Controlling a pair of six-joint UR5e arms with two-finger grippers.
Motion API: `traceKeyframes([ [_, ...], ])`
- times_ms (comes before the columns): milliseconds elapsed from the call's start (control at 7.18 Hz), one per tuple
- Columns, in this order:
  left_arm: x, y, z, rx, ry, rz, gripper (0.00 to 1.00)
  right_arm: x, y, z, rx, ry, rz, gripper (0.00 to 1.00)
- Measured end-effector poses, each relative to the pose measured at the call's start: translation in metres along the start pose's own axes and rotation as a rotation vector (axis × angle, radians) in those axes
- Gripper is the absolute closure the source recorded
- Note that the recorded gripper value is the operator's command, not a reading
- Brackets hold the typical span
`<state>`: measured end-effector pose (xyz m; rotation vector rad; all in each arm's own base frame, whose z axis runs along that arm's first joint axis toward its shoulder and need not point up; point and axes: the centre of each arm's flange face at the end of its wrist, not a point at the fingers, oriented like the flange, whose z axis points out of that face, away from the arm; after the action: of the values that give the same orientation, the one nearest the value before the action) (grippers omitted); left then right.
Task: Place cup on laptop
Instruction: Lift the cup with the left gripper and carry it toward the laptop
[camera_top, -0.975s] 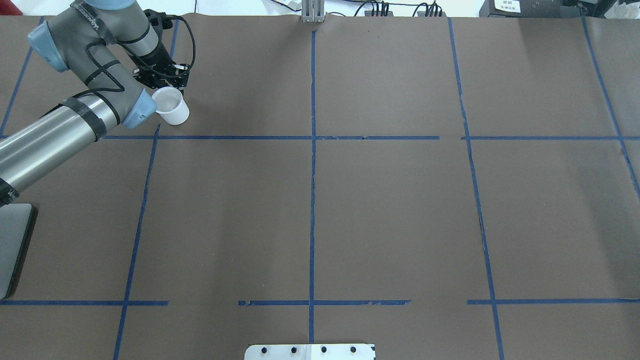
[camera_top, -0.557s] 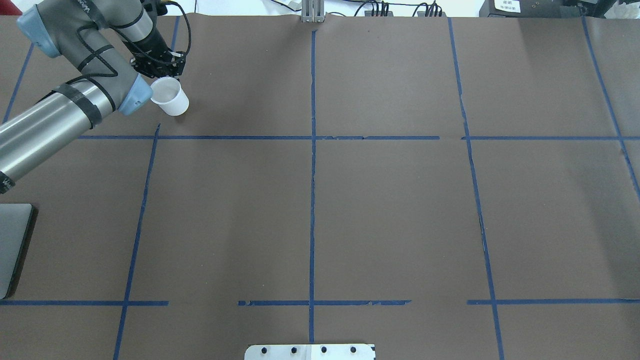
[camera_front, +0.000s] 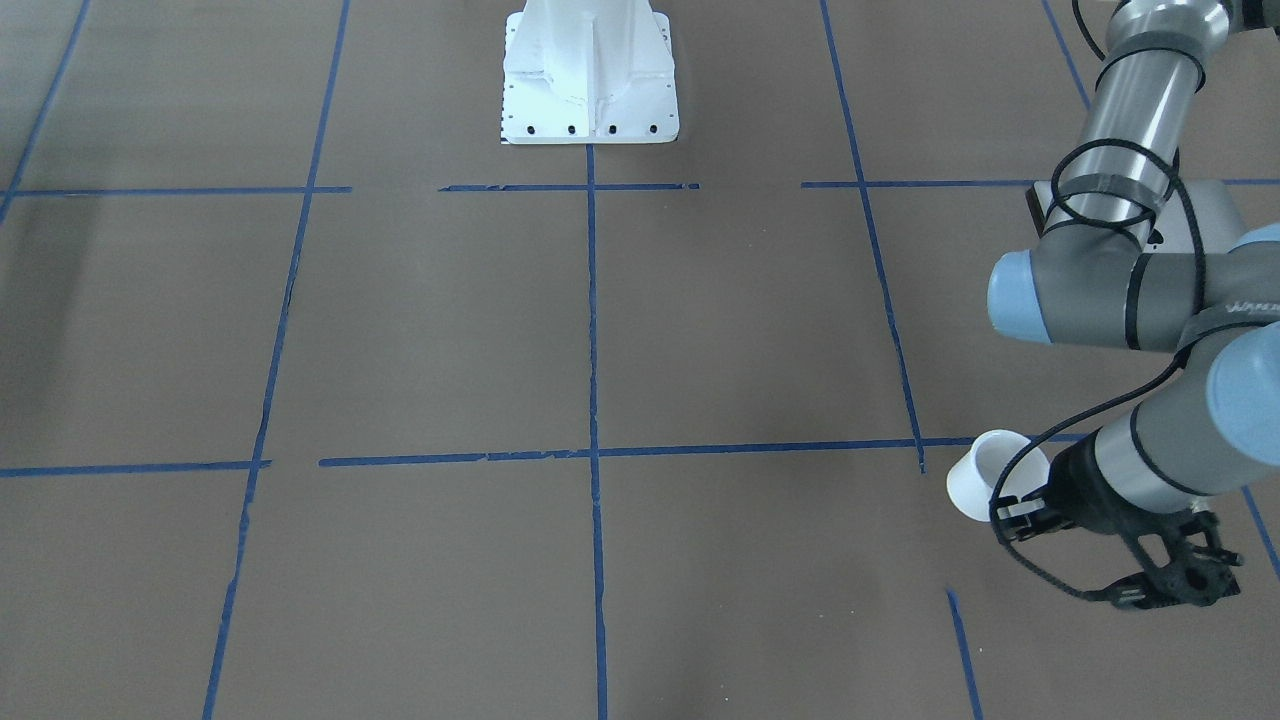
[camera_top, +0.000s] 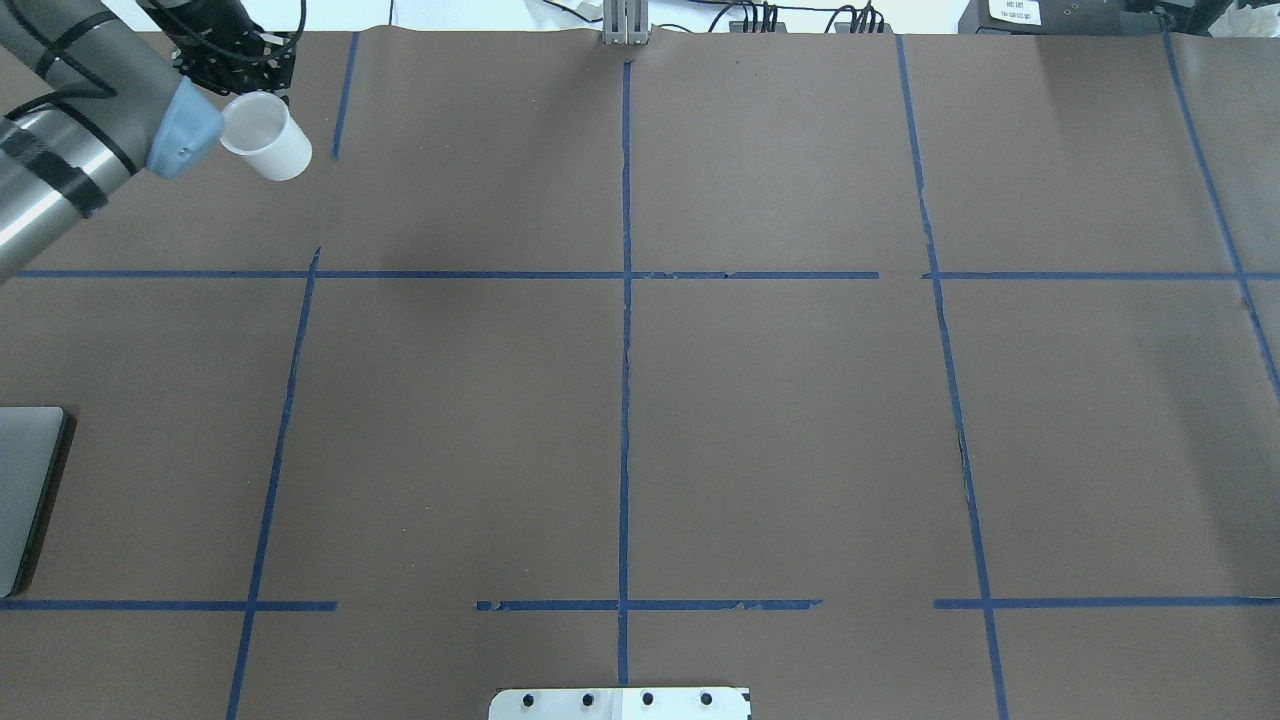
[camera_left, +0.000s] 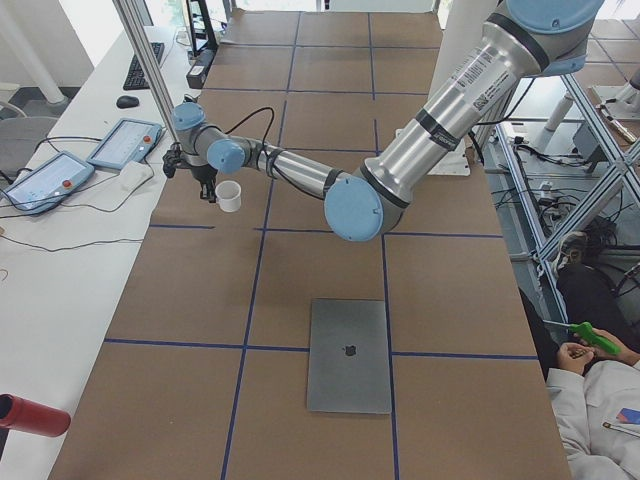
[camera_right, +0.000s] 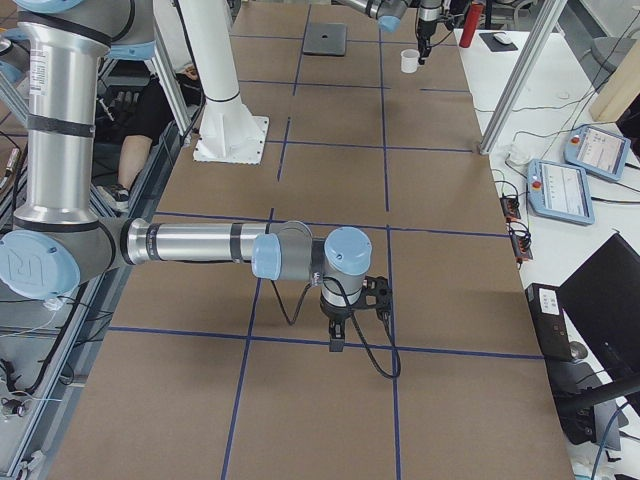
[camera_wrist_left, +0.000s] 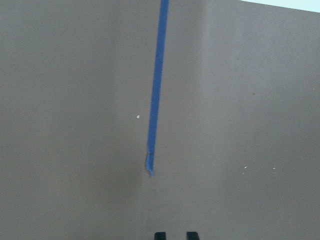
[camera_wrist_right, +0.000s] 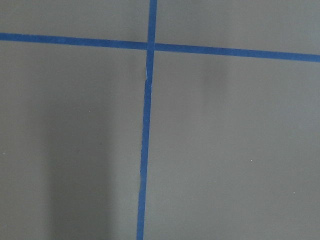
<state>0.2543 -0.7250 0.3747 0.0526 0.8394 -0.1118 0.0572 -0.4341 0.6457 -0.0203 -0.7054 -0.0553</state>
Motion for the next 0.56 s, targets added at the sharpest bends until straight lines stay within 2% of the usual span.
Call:
traceKeyframes([
  [278, -0.064, 0.050, -0.062, 0.001, -0.044, 0.097, 1.00, 0.000, 0.000, 0.000, 0.000, 0.001, 0.001, 0.00],
  [557, -0.149, 0.120, -0.083, -0.034, -0.085, 0.187, 1.00, 0.000, 0.000, 0.000, 0.000, 0.001, 0.001, 0.00],
])
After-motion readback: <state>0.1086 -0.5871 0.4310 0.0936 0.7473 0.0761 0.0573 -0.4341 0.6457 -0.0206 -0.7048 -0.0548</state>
